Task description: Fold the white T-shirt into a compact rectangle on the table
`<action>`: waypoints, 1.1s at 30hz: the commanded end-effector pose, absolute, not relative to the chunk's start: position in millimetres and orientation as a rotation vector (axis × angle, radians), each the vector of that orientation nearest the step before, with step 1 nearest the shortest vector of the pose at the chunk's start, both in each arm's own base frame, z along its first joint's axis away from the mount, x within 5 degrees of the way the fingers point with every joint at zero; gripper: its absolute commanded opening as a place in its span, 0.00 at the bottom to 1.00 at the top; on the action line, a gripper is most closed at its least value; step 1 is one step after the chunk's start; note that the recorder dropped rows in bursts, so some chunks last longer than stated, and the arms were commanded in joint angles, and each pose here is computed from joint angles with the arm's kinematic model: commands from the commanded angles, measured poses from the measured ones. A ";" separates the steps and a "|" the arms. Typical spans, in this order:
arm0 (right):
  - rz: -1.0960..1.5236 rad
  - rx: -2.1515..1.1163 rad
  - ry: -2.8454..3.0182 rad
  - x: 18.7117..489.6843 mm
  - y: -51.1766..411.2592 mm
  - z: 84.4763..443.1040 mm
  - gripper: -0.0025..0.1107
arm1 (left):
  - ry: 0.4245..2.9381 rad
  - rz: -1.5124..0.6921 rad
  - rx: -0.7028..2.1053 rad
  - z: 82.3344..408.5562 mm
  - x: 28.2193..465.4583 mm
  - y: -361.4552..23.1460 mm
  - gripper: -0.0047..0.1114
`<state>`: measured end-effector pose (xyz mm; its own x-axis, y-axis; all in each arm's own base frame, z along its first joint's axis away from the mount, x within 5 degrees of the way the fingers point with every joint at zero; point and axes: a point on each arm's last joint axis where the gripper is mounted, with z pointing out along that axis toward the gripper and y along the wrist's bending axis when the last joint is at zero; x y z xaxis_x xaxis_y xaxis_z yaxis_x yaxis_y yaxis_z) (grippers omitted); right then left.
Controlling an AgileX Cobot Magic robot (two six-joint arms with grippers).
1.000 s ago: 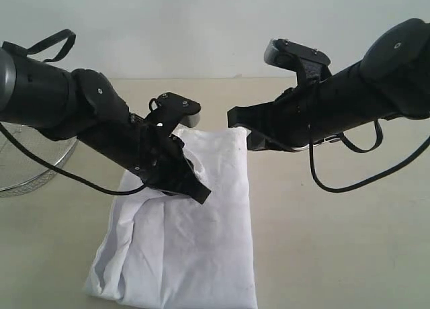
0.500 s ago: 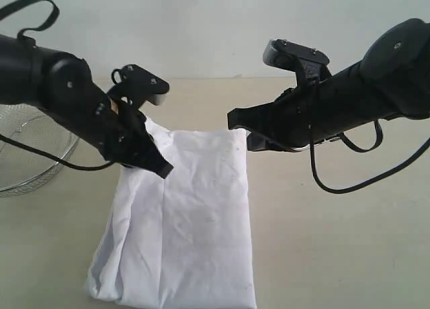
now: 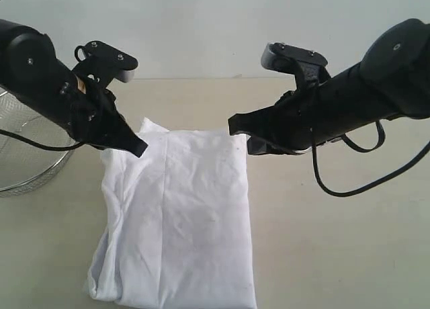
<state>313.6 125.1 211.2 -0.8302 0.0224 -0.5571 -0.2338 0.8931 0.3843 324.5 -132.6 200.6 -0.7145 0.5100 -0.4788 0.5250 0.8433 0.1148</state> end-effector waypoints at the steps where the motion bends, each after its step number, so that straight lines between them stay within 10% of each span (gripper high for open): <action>1: 0.587 -0.169 2.528 312.8 123.3 202.9 0.33 | 2.494 -0.067 0.712 218.8 319.6 -130.6 0.08; 5: 0.616 -0.078 2.616 315.0 124.7 183.7 0.63 | 2.473 -0.113 0.671 234.5 312.9 -131.0 0.08; 10: 0.616 -0.032 2.700 318.9 126.5 155.7 0.48 | 2.480 -0.143 0.733 225.5 313.4 -138.1 0.08; 33: 0.780 0.025 2.747 320.3 137.8 129.9 0.48 | 2.545 -0.124 0.833 178.4 324.3 -150.1 0.08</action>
